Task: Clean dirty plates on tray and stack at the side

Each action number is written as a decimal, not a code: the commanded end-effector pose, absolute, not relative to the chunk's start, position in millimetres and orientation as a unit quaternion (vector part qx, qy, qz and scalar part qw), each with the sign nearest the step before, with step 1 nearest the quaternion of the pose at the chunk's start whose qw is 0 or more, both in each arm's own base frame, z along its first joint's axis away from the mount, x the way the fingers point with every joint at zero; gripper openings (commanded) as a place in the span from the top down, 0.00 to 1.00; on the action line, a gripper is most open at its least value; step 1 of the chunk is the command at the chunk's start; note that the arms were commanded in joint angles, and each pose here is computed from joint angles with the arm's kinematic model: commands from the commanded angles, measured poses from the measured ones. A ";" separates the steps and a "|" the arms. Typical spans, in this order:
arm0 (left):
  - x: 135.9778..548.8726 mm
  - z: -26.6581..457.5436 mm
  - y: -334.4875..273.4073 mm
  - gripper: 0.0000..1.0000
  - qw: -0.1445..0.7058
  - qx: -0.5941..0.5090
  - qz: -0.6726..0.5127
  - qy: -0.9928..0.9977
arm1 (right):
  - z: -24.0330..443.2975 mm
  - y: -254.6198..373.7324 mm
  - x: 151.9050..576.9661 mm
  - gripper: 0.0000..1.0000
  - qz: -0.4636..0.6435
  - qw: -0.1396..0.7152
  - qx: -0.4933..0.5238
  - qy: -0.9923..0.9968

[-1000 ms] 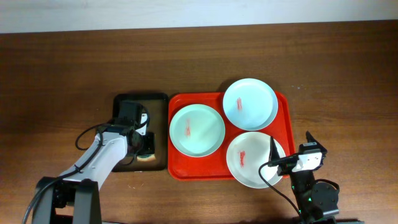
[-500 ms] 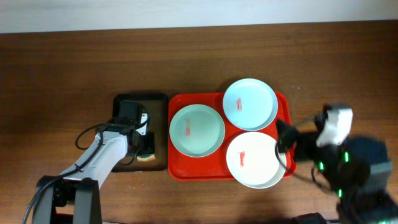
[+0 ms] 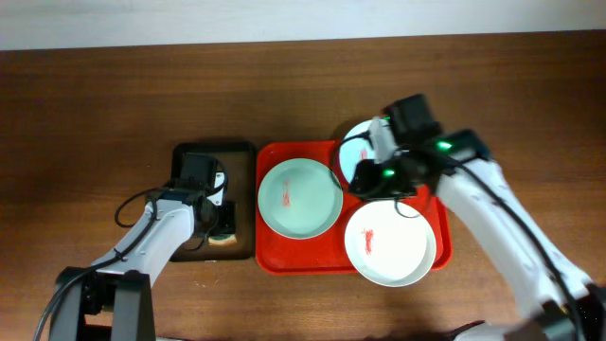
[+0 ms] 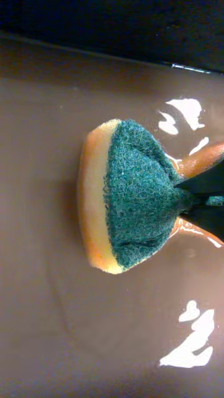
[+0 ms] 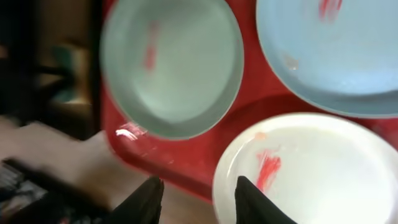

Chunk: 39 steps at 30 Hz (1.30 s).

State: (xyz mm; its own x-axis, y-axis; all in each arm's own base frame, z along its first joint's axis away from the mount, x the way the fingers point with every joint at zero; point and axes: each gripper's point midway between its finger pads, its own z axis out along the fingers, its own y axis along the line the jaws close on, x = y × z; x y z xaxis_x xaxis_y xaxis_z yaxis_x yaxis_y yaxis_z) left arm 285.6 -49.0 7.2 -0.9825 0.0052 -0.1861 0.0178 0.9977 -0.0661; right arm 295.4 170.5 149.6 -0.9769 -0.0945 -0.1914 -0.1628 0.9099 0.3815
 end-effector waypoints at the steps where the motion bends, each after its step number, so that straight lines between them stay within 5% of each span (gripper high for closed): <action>1: 285.5 4.9 -50.3 1.00 0.089 0.013 -0.035 0.995 | 110.4 180.5 307.9 0.60 0.155 0.063 -0.068 0.983; 9: 286.3 5.1 -51.1 1.00 0.091 0.013 -0.037 0.995 | 45.5 185.0 334.2 0.66 0.119 0.043 -0.050 0.991; 18: 288.8 5.6 -51.4 1.00 0.096 0.014 -0.037 0.995 | 25.3 184.4 335.9 0.71 0.114 0.039 -0.038 0.992; 26: 288.8 5.6 -51.4 1.00 0.096 0.014 -0.037 0.995 | 9.6 183.2 333.3 0.96 0.119 0.048 -0.028 0.991; 34: 292.5 12.3 -51.2 1.00 0.096 0.013 -0.035 0.995 | 17.4 194.1 319.8 0.96 0.156 0.015 -0.029 0.987; 39: 327.5 74.0 -55.6 1.00 0.126 0.013 -0.037 0.991 | 17.3 193.8 318.9 0.96 0.156 0.013 -0.028 0.987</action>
State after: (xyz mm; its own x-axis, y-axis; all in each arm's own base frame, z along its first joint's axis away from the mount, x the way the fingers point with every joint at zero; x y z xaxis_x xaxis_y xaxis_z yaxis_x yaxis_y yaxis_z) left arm 295.7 -50.3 35.0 -0.9871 0.0055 -0.1601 0.0156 0.9979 -0.0623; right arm 320.0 188.4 14.6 -0.9983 -0.0442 -0.0386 -0.0534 0.9564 0.2870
